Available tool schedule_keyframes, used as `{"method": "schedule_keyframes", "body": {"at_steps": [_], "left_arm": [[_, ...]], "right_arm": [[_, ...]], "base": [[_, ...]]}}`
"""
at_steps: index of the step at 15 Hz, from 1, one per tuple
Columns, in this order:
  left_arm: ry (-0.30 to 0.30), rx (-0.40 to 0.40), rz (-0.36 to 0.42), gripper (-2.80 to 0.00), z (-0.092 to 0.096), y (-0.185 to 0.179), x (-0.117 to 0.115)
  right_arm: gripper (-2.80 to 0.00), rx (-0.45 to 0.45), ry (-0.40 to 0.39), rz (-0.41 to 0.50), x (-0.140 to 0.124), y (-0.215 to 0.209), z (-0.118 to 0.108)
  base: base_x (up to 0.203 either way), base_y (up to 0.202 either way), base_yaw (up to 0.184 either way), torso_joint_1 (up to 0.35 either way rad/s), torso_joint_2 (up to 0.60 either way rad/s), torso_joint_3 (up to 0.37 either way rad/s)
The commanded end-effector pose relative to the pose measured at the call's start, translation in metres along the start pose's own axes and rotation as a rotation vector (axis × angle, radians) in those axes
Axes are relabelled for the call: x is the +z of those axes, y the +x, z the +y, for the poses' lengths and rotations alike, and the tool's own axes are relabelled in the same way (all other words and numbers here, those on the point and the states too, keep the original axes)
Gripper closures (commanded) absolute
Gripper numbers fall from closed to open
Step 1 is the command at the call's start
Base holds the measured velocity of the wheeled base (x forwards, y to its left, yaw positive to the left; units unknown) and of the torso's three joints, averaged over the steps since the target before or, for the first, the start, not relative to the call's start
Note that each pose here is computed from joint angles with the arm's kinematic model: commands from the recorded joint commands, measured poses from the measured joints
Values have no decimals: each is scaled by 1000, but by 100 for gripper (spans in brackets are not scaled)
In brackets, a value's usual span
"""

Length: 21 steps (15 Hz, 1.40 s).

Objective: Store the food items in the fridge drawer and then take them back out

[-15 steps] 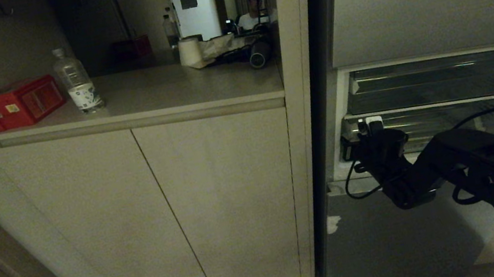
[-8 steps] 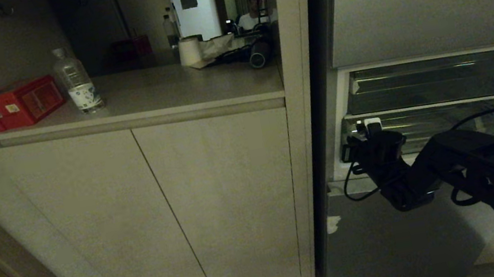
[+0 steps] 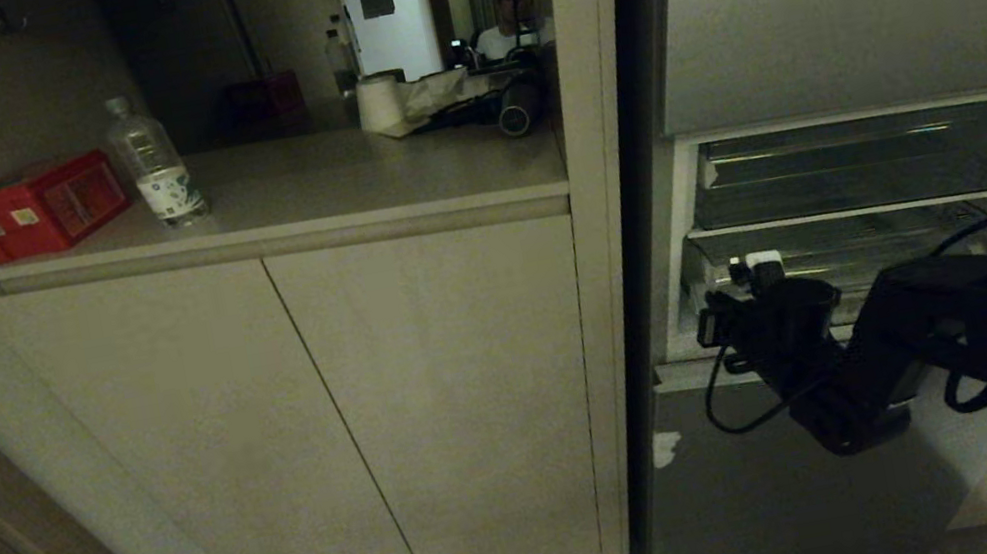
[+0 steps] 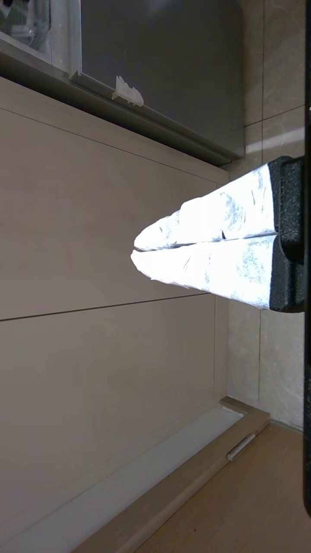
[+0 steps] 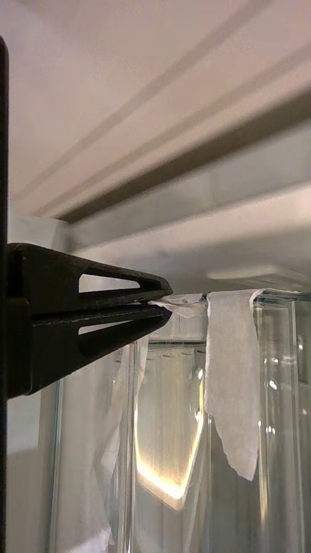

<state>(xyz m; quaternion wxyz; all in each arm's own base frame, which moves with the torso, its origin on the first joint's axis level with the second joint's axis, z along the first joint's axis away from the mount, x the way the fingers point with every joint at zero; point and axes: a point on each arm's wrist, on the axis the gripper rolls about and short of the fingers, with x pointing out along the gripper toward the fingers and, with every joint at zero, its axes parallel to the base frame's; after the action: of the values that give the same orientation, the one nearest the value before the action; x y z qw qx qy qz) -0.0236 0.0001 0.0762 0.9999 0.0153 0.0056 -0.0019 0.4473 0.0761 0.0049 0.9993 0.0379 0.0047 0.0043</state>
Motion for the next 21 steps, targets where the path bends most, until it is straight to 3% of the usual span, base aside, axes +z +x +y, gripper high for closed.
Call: {"method": "schedule_keyframes", "body": {"at_steps": [1, 2, 5, 8, 10, 12, 14, 18, 21], "left_arm": [[0, 0, 1, 0, 0, 0, 0], [0, 0, 2, 0, 0, 0, 0], [0, 1, 1, 0, 0, 0, 0], [0, -1, 1, 0, 0, 0, 0], [0, 0, 1, 0, 0, 0, 0], [2, 1, 1, 0, 0, 0, 0], [0, 1, 1, 0, 0, 0, 0], [0, 0, 1, 0, 0, 0, 0], [0, 0, 1, 0, 0, 0, 0]], "right_arm": [[0, 5, 3, -5, 14, -25, -1], [-280, 11, 2, 2, 14, -35, 0], [-280, 30, -16, 102, 7, -69, 2], [-280, 45, -24, 183, 17, -109, 0], [-280, 46, -7, 172, 38, -132, -2], [-280, 35, 17, 104, 65, -142, -7], [-280, -5, 31, 9, 90, -130, -19], [-280, -26, 27, -6, 128, -95, -43], [-280, -9, 14, 54, 143, -64, -61]], "base": [[0, 0, 0, 0, 0, 0], [0, 0, 0, 0, 0, 0], [0, 0, 0, 0, 0, 0], [0, 0, 0, 0, 0, 0], [0, 0, 0, 0, 0, 0], [0, 0, 0, 0, 0, 0], [0, 0, 0, 0, 0, 0], [0, 0, 0, 0, 0, 0], [0, 0, 0, 0, 0, 0]]}}
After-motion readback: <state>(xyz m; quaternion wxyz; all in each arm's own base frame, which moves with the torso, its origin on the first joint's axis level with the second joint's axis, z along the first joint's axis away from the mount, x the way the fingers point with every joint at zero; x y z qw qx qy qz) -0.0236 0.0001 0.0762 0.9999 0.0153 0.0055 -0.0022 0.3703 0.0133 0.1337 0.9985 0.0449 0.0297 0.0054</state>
